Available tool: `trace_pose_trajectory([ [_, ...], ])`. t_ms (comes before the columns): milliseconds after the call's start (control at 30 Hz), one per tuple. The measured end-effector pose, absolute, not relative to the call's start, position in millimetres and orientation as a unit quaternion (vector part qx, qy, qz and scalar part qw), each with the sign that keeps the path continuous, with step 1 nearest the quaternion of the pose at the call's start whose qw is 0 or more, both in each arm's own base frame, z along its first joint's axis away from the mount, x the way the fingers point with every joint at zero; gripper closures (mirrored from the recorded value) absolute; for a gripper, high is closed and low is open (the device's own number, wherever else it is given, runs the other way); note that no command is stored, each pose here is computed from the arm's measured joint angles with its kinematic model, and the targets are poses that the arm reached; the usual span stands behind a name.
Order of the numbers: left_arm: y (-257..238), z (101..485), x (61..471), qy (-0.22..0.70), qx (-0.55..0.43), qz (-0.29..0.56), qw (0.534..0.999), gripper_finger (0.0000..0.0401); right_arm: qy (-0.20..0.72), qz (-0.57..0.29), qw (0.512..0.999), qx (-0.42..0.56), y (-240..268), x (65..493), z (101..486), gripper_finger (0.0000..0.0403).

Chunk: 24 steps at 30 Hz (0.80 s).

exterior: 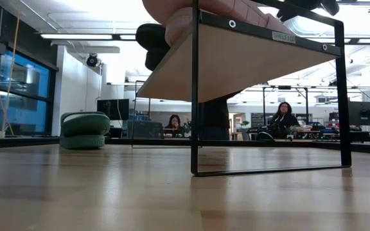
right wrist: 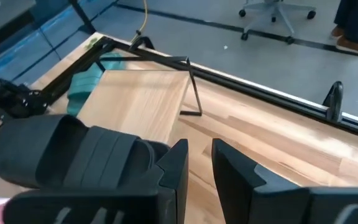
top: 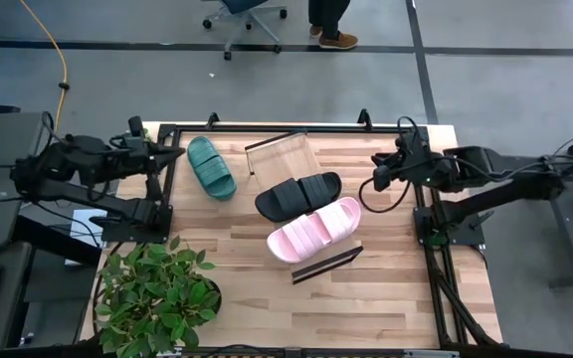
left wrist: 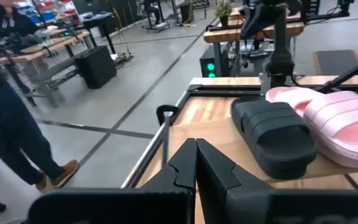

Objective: Pick and place slides into the shelf
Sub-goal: Put the green pair of slides on the shelf

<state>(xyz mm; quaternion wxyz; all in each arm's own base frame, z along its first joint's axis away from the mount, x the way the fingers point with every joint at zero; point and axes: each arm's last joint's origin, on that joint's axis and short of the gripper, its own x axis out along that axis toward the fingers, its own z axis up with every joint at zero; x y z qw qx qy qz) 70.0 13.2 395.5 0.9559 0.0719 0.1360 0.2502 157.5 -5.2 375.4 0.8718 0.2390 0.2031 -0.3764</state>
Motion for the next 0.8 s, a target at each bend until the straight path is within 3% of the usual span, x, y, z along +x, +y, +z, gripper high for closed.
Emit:
trace_pose_trajectory([
  [500,32.6,399.4,147.5,0.121,0.063,0.224,0.965,0.04,0.179,-0.361,0.887,0.225,-17.2,130.9,388.8,0.0341],
  [800,83.9,386.5,139.7,0.176,0.023,0.231,0.957,0.04,0.176,-0.354,0.89,0.225,-17.6,126.2,390.4,0.0341],
])
